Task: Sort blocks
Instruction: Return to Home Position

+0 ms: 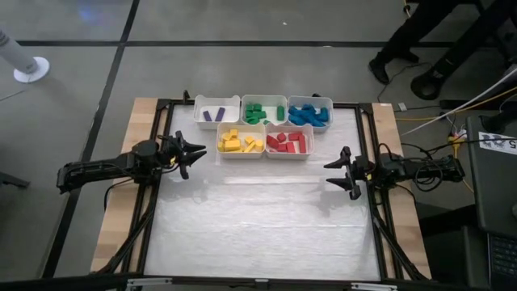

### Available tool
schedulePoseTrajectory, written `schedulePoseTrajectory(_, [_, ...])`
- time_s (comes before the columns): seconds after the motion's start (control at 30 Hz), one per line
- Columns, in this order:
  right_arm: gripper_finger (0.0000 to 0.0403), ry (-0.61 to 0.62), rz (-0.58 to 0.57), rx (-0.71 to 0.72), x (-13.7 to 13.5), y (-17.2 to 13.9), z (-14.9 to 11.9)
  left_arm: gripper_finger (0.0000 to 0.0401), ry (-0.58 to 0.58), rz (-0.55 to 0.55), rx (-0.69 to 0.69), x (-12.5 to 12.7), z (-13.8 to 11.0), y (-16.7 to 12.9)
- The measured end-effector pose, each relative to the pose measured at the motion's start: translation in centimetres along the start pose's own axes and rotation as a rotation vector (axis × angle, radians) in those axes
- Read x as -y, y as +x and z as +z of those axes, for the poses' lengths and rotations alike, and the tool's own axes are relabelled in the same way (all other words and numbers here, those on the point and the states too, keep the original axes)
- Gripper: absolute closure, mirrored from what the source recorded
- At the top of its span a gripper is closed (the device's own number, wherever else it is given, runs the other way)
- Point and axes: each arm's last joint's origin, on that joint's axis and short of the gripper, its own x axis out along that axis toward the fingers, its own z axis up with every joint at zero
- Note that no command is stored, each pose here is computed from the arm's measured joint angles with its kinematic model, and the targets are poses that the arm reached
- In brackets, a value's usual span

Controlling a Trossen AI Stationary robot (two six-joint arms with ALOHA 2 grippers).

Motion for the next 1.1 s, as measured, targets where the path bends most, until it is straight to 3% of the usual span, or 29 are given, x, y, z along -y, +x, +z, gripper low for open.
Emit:
schedulePoseTrajectory(0.37, [0.0164,0.001,0.000,0.010,-0.01,0.00,0.09,0.0315,0.129,0.000,0.000,0.00,0.00,0.00])
schedulePoseTrajectory(1.1, [0.0164,0.003,0.000,0.021,-0.02,0.00,0.19,0.0315,0.128,0.000,0.000,0.00,0.00,0.00])
